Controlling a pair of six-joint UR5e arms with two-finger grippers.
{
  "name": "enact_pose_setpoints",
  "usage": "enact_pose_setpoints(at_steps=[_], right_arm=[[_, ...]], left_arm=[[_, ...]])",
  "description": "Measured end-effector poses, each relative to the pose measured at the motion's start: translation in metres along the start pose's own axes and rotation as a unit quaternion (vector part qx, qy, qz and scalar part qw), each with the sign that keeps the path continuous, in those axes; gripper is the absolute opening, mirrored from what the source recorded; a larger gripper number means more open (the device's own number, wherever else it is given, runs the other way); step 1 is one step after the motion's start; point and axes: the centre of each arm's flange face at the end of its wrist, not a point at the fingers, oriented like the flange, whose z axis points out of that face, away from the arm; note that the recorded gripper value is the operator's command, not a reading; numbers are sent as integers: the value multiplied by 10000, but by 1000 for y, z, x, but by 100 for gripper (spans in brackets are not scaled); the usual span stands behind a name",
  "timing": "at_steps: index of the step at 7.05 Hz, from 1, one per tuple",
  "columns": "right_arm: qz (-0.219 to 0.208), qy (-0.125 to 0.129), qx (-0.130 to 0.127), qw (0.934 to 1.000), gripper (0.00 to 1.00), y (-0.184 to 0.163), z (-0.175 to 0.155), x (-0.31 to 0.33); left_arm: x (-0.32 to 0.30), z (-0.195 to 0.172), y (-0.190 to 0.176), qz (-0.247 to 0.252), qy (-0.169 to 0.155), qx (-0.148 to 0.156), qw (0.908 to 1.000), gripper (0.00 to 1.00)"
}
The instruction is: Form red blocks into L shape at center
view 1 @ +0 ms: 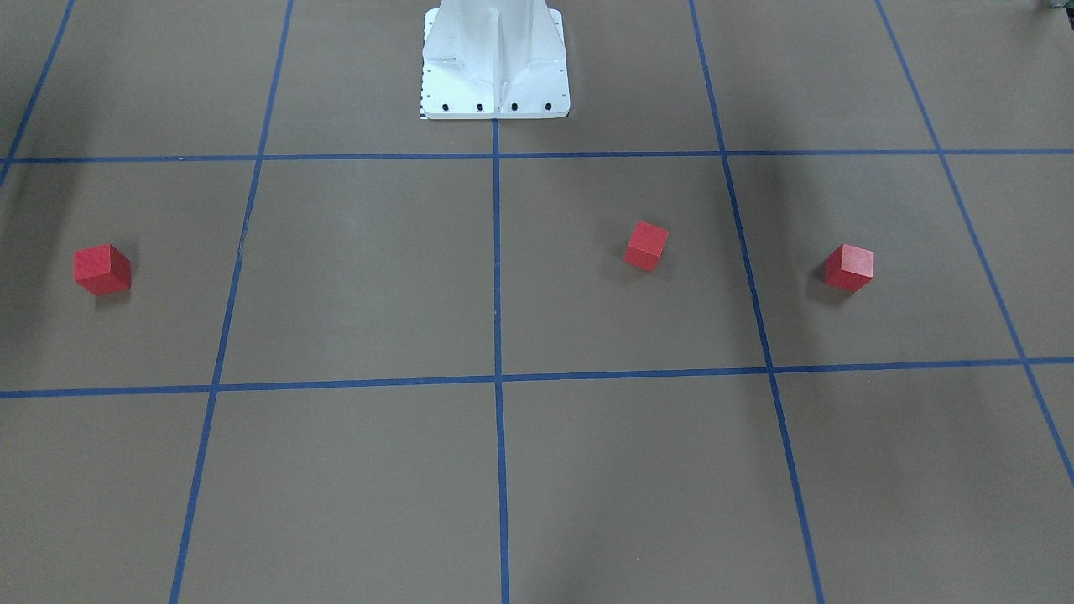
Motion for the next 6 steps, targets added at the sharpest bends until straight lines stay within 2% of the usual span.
enact_pose_setpoints(at_steps=[2,4,5,6], right_arm=[[-33,10,47,10000,100,-4,-4,-3],[-91,14,118,9999,100,-9,-10,-8],[-200,9,237,9995,100,-17,-17,-15],[-389,17,451,9982,100,-24,-24,-21]], left_arm=[[7,-7,-1,63,-22,71,10000,100],[7,-14,0,134,-409,117,9990,100],[6,-17,0,168,-606,135,9979,100],[8,-20,-1,198,-671,169,9974,100]])
